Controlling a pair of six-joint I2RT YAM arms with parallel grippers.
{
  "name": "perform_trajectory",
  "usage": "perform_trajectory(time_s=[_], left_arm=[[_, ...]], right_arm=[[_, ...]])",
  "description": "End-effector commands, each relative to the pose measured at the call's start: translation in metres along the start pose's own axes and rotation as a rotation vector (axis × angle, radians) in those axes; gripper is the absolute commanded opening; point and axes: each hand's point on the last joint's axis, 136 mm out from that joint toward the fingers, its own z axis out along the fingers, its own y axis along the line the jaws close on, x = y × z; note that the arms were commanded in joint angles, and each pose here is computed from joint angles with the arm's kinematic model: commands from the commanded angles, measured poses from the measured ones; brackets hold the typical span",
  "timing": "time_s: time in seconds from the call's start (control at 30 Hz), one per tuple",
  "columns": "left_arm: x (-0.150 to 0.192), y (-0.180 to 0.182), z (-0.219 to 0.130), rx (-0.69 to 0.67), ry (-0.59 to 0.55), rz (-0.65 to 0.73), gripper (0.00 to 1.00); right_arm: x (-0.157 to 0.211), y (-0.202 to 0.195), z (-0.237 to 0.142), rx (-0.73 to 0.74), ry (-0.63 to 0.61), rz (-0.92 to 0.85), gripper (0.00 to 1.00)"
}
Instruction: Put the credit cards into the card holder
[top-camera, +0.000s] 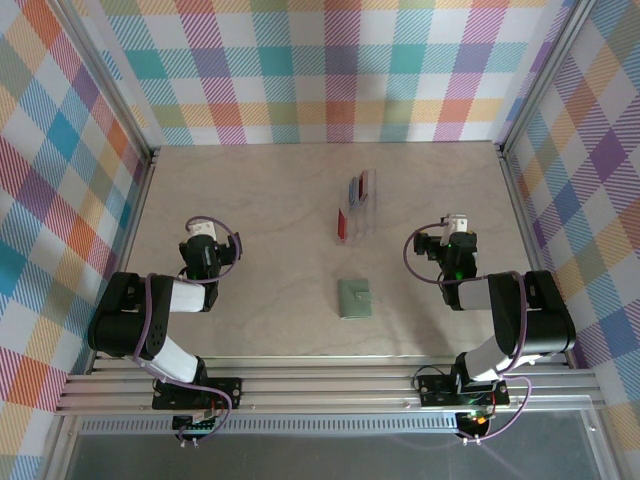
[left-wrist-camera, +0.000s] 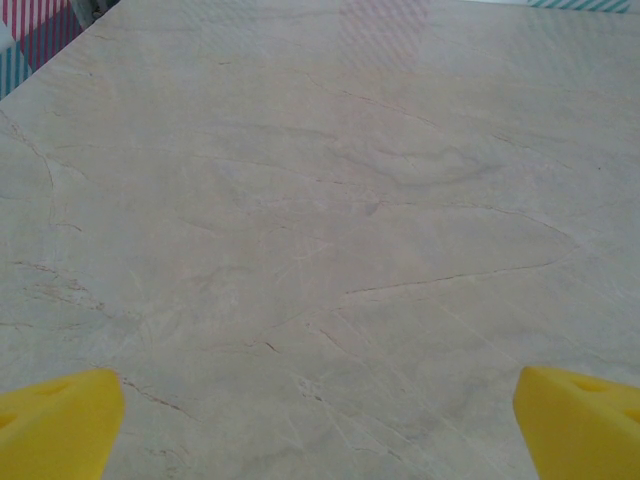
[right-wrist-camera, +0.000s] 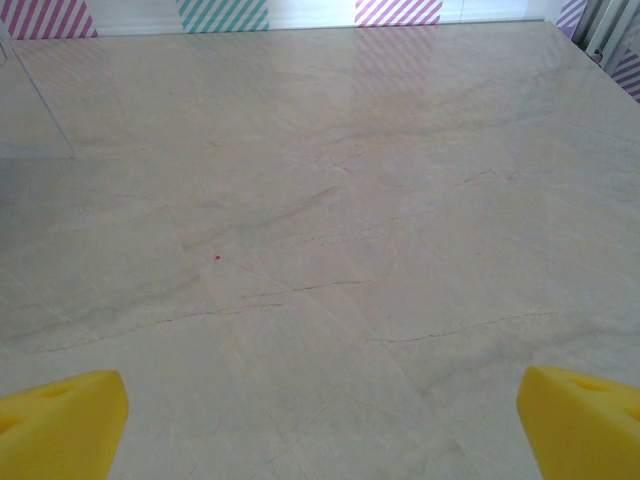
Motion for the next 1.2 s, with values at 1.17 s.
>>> perform_trajectory(time_s=[1.17], left_arm=[[-0.0078,-0.0031,0.0021,0.003,-0.021,0.007,1.0]], right_arm=[[-0.0117,0.0005,0.0007,-0.012,-0.038,0.004,1.0]])
